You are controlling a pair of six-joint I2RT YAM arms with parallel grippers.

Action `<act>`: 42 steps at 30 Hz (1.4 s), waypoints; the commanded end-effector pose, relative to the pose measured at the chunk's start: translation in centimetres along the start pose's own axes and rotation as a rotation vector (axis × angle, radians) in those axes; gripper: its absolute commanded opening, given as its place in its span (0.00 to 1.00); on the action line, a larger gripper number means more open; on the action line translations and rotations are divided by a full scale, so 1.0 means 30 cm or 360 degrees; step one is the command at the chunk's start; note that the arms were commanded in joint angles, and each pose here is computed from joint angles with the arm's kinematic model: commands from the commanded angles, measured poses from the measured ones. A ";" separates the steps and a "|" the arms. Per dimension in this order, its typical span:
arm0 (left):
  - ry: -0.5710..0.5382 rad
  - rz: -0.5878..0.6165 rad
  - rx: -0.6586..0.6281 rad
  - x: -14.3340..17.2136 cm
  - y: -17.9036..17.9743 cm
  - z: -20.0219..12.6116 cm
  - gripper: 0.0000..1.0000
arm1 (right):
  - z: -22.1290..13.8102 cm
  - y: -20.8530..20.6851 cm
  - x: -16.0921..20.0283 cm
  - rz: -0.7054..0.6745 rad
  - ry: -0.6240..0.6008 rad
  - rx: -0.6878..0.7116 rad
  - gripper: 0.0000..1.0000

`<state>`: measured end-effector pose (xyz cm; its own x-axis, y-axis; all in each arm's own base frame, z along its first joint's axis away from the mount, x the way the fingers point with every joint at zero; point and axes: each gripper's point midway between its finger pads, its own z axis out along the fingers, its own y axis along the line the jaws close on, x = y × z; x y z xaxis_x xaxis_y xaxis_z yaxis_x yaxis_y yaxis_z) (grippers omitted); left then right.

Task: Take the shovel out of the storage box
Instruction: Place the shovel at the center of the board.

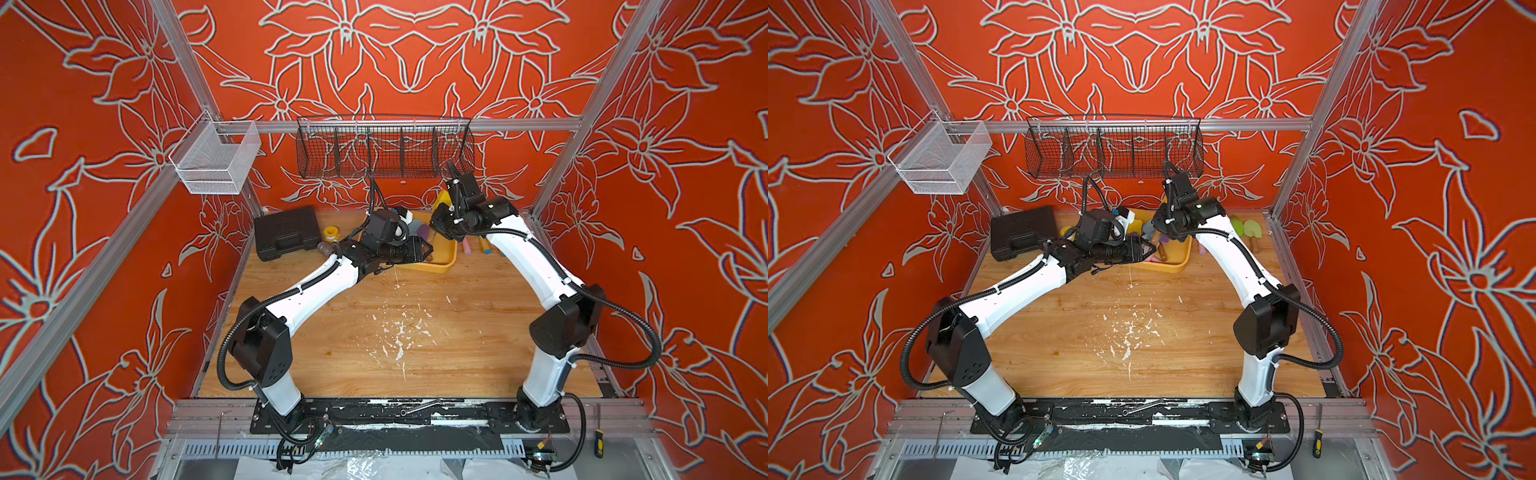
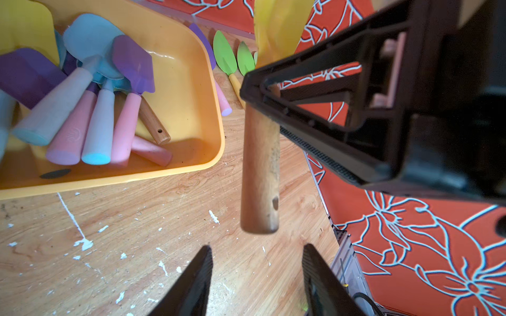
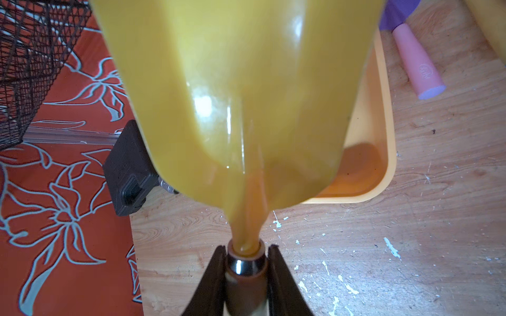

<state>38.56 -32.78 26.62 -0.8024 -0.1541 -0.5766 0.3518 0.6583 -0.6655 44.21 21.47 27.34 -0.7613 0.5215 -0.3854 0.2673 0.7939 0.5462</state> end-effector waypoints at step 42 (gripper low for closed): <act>-0.0022 0.0046 0.0158 -0.033 -0.006 -0.014 0.00 | -0.004 0.097 0.071 -0.0022 0.0057 -0.0236 0.40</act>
<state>39.85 -32.30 24.58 -0.8233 -0.1474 -0.5481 0.3451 0.6367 -0.6896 43.47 24.46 25.84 -0.7961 0.4951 -0.3479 0.2268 0.7772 0.5870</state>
